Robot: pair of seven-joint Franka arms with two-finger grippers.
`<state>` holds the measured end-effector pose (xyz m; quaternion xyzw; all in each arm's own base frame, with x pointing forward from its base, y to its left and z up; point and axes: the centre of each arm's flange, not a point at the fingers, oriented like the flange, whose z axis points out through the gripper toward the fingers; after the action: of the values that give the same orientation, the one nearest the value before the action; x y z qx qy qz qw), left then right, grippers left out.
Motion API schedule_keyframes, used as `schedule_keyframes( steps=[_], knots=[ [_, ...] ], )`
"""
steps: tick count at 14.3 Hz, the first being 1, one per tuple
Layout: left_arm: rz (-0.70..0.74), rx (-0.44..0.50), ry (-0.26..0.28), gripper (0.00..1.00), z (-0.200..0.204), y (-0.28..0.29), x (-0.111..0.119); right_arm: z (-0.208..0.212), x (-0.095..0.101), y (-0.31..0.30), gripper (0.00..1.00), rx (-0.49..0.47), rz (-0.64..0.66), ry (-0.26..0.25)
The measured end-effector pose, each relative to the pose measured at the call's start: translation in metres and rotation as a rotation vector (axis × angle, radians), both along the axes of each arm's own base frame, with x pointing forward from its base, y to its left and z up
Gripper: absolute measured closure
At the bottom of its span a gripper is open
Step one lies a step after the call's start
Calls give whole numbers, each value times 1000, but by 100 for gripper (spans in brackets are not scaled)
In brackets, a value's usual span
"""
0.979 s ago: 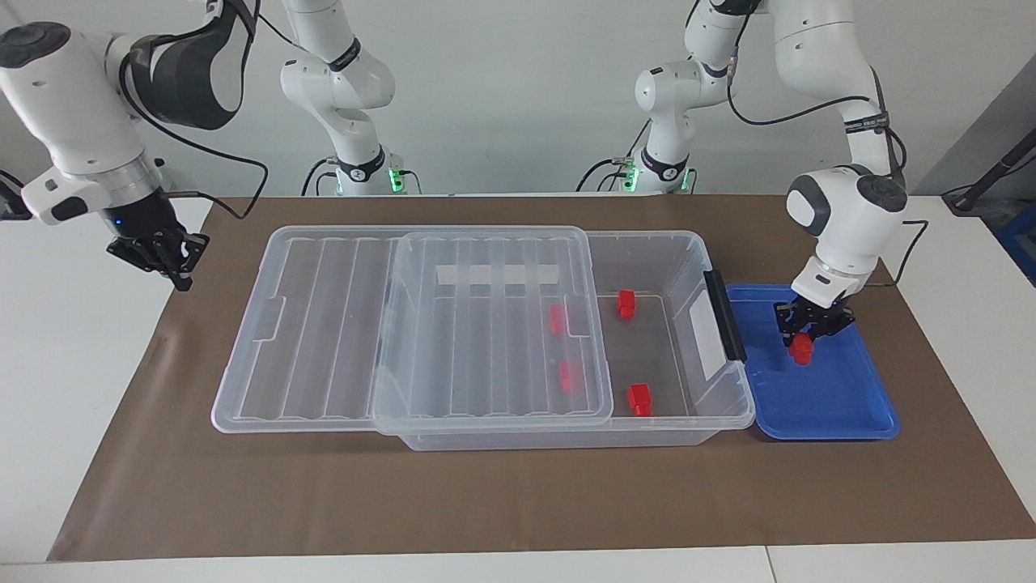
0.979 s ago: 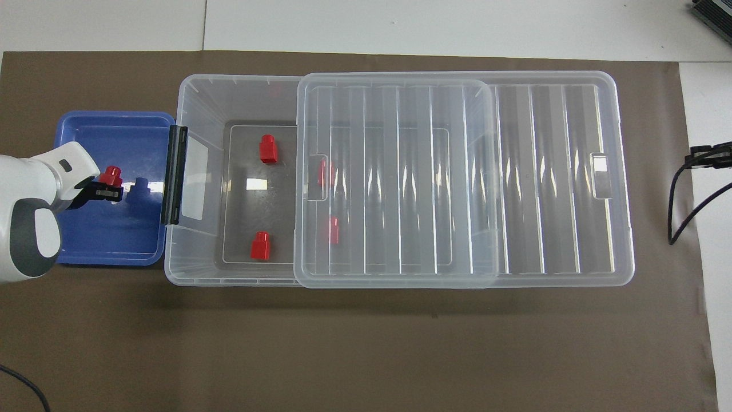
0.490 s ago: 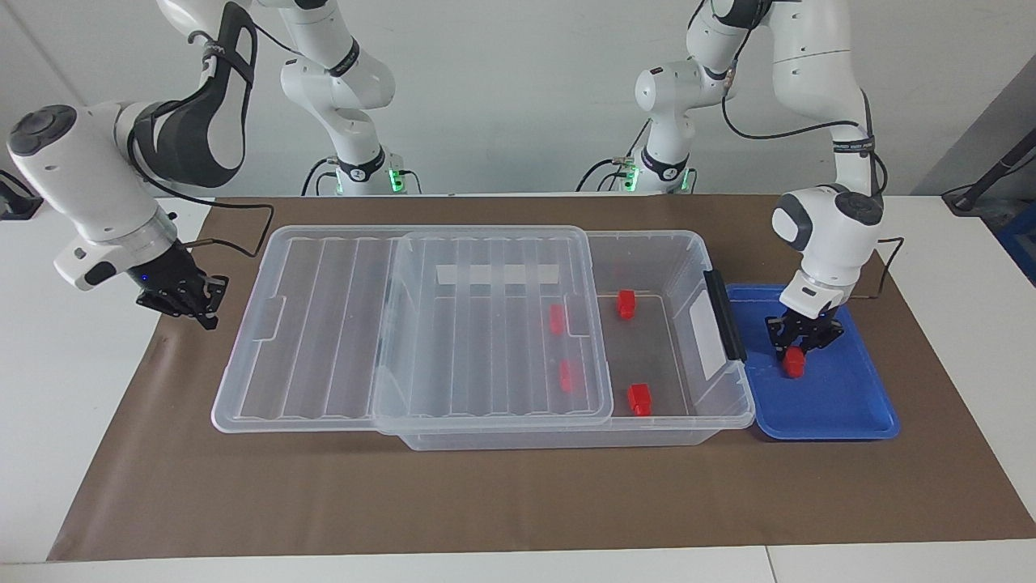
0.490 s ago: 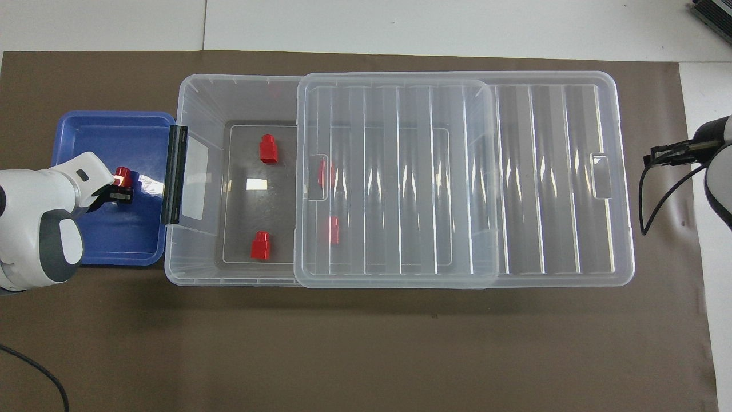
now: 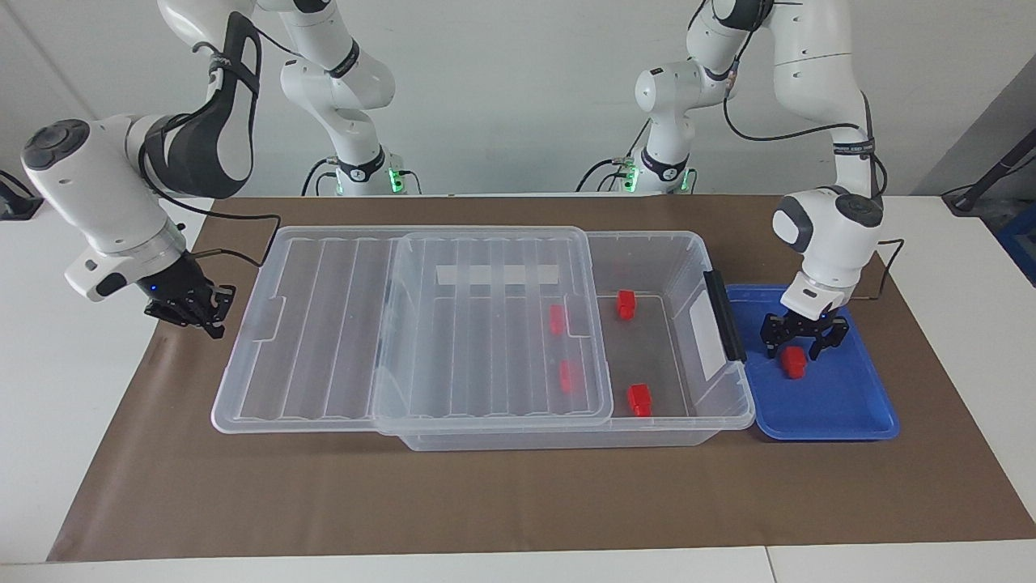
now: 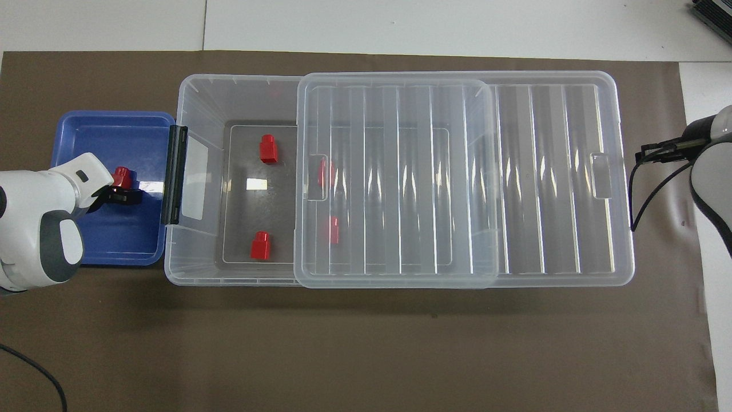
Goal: Place red block in blue tray from box
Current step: 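Lower the red block into the blue tray and open the left gripper, then withdraw the left gripper while the right gripper slides the lid back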
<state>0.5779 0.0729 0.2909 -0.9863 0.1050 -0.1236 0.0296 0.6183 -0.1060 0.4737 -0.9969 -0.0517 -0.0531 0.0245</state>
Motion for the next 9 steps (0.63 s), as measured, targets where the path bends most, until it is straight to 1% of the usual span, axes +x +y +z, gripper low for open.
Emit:
schedule_keyframes(
  steps=[1,2,3,5,6,7,9],
  knots=[
    [0,-1,10,0,1,0,1,0,0,1,99,5,0,-1],
    [4,-6,38,0,8,0,5,0,1,3,99,8,2,-2],
    [18,-13,74,0,25,1,12,0,1,8,99,9,8,-1],
    [63,-27,142,0,88,0,27,-1,2,16,99,10,21,-1],
    [86,-32,165,0,127,-3,29,-1,3,19,99,10,25,-1],
    [105,-35,181,0,162,-6,27,-1,3,20,99,11,26,-1],
    [133,-38,202,0,215,-11,18,-1,3,23,99,13,26,-1]
  ],
)
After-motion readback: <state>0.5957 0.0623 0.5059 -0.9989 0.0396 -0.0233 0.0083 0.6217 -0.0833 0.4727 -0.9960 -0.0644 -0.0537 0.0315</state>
